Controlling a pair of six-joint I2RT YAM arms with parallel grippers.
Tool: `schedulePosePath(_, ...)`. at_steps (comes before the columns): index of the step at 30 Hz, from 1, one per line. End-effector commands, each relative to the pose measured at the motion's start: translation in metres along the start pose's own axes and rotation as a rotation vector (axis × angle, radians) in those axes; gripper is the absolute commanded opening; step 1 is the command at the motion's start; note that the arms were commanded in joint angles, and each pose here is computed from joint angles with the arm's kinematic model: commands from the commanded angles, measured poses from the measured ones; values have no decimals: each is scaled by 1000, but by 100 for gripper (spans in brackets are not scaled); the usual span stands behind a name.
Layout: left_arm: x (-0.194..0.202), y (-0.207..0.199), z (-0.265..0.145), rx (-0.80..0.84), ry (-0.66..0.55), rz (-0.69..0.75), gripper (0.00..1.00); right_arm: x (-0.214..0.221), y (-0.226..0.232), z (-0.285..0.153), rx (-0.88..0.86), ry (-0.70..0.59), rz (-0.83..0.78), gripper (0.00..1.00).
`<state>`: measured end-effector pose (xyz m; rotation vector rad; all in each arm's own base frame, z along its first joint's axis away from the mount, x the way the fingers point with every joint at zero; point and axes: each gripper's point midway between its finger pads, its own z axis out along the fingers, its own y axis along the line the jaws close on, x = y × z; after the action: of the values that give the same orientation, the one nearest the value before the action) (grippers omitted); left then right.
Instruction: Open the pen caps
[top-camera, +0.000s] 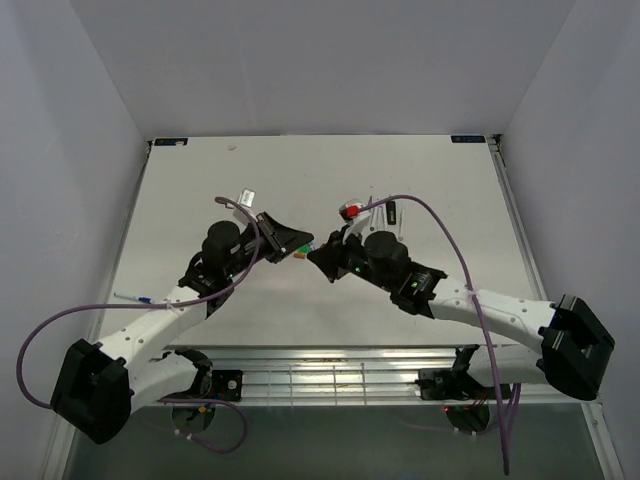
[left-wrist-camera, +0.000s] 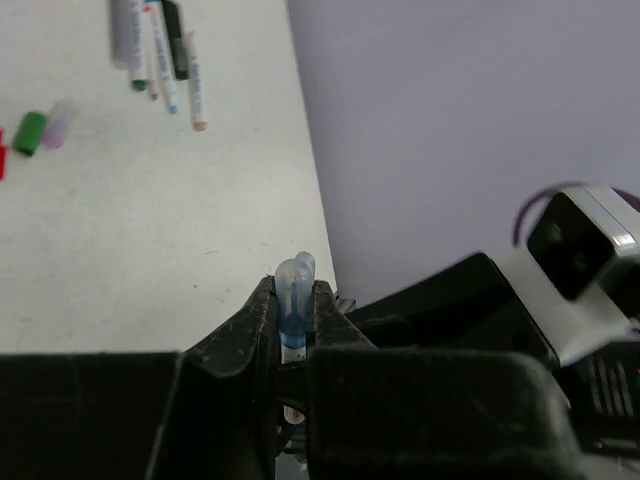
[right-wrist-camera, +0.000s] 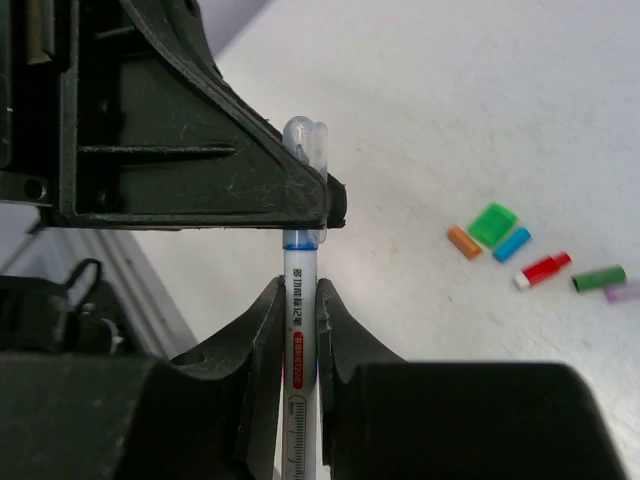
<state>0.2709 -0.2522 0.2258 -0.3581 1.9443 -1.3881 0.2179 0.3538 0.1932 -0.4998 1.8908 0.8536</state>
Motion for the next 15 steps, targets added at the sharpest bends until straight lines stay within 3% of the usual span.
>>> schedulePosePath(1,-93,-155,-51,538,-409,283,0,98,-10,-44,-264,363,128,8)
schedulePosePath(3,-92,-165,-57,572,-411,324,0,71,-21,-42,-340,263,210,8)
schedulePosePath(5,-98,-171,-67,575,-457,327,0,69,-20,-54,-444,267,316,8)
schedulePosePath(8,-116,-154,-71,429,-537,260,0,59,-9,-60,-559,242,315,8)
schedulePosePath(9,-136,-139,-74,332,-636,191,0,60,-9,-59,-563,243,308,8)
schedulePosePath(11,-145,-118,-77,222,-677,131,0,66,-17,-56,-500,270,302,8)
schedulePosePath(13,-159,-108,-84,148,-757,112,0,72,-40,-46,-344,259,189,8)
schedulePosePath(15,-169,-97,-79,68,-788,103,0,93,-51,-50,-227,334,85,8)
